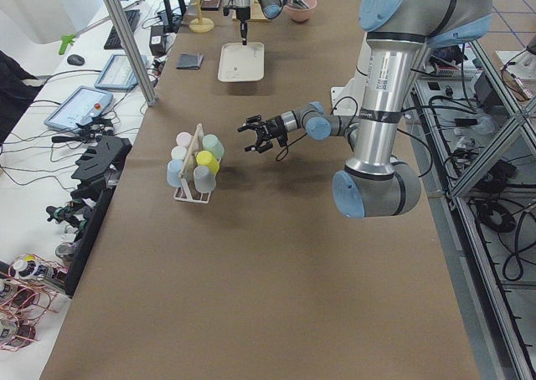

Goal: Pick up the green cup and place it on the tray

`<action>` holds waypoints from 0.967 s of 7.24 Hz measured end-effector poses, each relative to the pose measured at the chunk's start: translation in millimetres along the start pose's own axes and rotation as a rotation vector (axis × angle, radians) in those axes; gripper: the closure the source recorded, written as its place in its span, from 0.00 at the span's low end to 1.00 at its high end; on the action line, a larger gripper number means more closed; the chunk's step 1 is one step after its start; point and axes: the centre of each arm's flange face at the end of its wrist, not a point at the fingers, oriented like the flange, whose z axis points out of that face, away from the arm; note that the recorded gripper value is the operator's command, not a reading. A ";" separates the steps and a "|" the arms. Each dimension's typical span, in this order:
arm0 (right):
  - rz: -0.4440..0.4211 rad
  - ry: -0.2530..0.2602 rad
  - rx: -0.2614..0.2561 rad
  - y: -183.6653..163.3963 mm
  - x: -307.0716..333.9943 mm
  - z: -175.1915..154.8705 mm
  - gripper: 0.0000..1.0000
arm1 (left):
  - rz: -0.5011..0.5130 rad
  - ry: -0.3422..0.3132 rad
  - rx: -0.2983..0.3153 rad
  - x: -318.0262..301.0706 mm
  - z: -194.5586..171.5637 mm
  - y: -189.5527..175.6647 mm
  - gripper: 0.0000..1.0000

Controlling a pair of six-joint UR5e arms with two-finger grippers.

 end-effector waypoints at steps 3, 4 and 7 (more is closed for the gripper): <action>0.080 0.018 0.005 4.8 -128.2 37.3 1.00 | 0.023 -0.011 -0.093 -6.0 20.8 -1.5 0.01; 0.090 0.028 0.008 9.1 -164.2 45.3 1.00 | 0.026 -0.005 -0.110 -12.8 29.7 -2.4 0.01; 0.073 0.038 0.062 43.0 -227.1 66.4 1.00 | 0.046 0.021 -0.144 -24.3 55.1 -5.4 0.01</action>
